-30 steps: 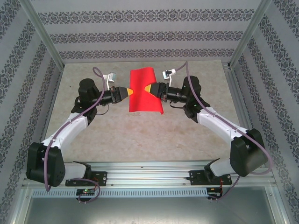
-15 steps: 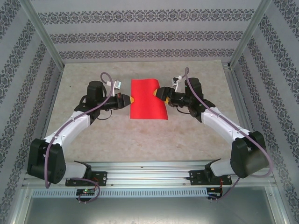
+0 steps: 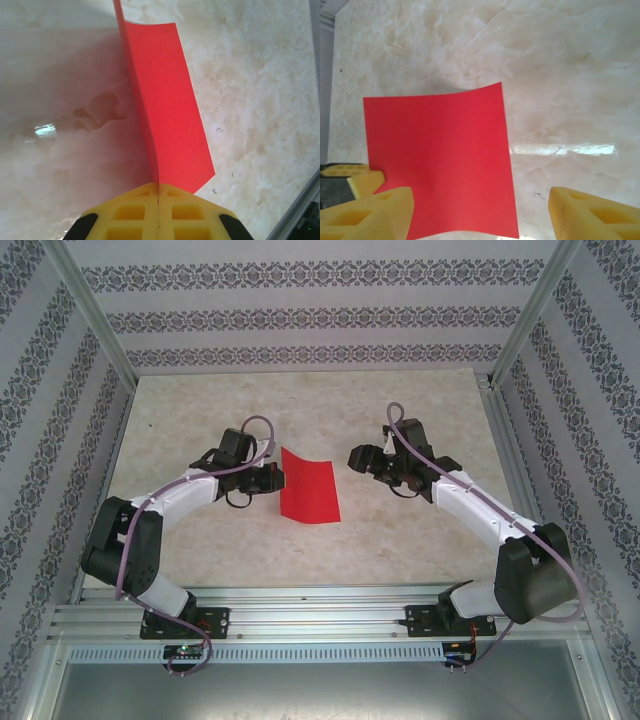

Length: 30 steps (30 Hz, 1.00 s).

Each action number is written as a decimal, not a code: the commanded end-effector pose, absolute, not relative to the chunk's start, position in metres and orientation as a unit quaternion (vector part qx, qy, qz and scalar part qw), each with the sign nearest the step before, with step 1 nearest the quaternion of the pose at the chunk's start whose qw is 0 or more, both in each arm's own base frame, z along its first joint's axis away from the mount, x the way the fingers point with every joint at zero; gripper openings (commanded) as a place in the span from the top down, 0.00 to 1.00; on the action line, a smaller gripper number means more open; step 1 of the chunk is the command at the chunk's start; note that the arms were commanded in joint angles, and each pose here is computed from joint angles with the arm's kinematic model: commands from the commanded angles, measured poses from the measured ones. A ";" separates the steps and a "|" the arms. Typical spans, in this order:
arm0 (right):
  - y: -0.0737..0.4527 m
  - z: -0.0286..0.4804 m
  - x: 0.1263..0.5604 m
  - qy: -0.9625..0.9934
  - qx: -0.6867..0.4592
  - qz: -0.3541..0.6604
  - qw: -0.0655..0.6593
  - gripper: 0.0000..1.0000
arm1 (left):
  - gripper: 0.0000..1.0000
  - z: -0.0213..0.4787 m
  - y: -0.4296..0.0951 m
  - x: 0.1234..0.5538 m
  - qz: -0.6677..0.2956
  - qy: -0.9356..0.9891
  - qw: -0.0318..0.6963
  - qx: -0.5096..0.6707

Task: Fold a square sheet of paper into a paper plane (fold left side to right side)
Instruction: Place a square sheet of paper at the center of the table.

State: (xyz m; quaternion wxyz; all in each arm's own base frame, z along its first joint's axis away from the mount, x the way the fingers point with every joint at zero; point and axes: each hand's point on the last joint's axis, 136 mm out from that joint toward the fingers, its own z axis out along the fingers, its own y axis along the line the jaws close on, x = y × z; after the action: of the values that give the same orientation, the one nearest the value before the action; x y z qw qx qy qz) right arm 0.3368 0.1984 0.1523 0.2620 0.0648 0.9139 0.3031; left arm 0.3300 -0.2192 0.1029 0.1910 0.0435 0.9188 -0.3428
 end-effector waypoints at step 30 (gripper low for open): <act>0.365 0.138 0.382 0.905 0.075 0.385 0.166 0.42 | 1.00 0.128 -0.228 0.330 -0.243 0.923 0.238 0.183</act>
State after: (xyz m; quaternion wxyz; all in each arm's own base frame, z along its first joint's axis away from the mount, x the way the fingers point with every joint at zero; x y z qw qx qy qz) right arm 0.3835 0.3582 0.1379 0.1680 0.0829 0.9009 0.3915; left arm 0.3296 -0.2264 0.1166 0.2249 0.1630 0.9262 -0.2549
